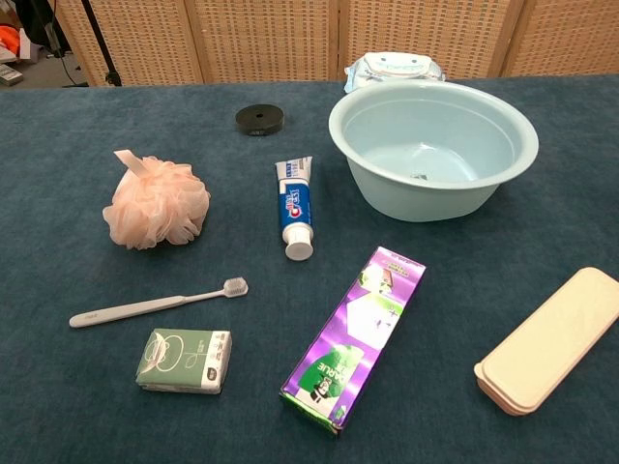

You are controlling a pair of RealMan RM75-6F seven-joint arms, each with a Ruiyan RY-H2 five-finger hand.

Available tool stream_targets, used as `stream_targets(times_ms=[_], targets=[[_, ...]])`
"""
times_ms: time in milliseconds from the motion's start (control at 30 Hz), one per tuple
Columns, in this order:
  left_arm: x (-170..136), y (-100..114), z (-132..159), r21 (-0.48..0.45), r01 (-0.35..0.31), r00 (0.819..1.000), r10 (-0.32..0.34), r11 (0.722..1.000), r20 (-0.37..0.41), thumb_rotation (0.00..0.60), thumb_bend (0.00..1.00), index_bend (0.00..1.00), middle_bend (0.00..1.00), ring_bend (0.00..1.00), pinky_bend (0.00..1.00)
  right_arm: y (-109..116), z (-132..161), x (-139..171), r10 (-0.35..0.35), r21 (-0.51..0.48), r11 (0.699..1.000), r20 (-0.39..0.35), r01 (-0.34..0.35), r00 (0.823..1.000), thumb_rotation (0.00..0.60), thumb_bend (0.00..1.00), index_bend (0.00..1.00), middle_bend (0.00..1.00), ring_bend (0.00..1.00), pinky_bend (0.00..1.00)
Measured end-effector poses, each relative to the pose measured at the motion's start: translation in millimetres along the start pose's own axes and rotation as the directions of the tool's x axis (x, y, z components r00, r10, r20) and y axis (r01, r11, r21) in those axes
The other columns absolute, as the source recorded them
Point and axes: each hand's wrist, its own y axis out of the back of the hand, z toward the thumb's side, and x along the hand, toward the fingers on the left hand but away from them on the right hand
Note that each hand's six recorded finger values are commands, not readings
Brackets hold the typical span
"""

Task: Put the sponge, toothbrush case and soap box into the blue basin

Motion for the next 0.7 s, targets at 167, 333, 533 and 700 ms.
stream_targets(times_ms=[167,333,533,700], targets=[[-0.6,-0.9,0.5,0.006,0.004,1.000,-0.004,1.000,0.001,0.600,0.22,0.00,0.00,0.00,0.01,0.8,-0.8,0.4,-0.001,-0.003,1.000,0.000,0.001,1.000,0.600,0.08,0.00,0.00,0.00,0.00],[-1.7,1.2,1.6,0.006,-0.002,1.000,0.002,1.000,0.003,0.600,0.22,0.00,0.00,0.00,0.01,3.5,0.8,2.3,-0.009,-0.006,1.000,-0.007,0.009,1.000,0.600,0.08,0.00,0.00,0.00,0.00],[-0.4,-2.4,-0.5,0.004,0.012,1.000,-0.012,1.000,0.000,0.600,0.22,0.00,0.00,0.00,0.01,1.0,3.3,1.9,-0.001,0.003,1.000,-0.011,0.001,1.000,0.600,0.08,0.00,0.00,0.00,0.00],[1.0,-3.6,-1.5,0.005,0.016,1.000,-0.016,1.000,-0.003,0.600,0.22,0.00,0.00,0.00,0.01,-1.3,5.3,1.2,0.006,0.006,1.000,-0.016,-0.006,1.000,0.600,0.08,0.00,0.00,0.00,0.00]])
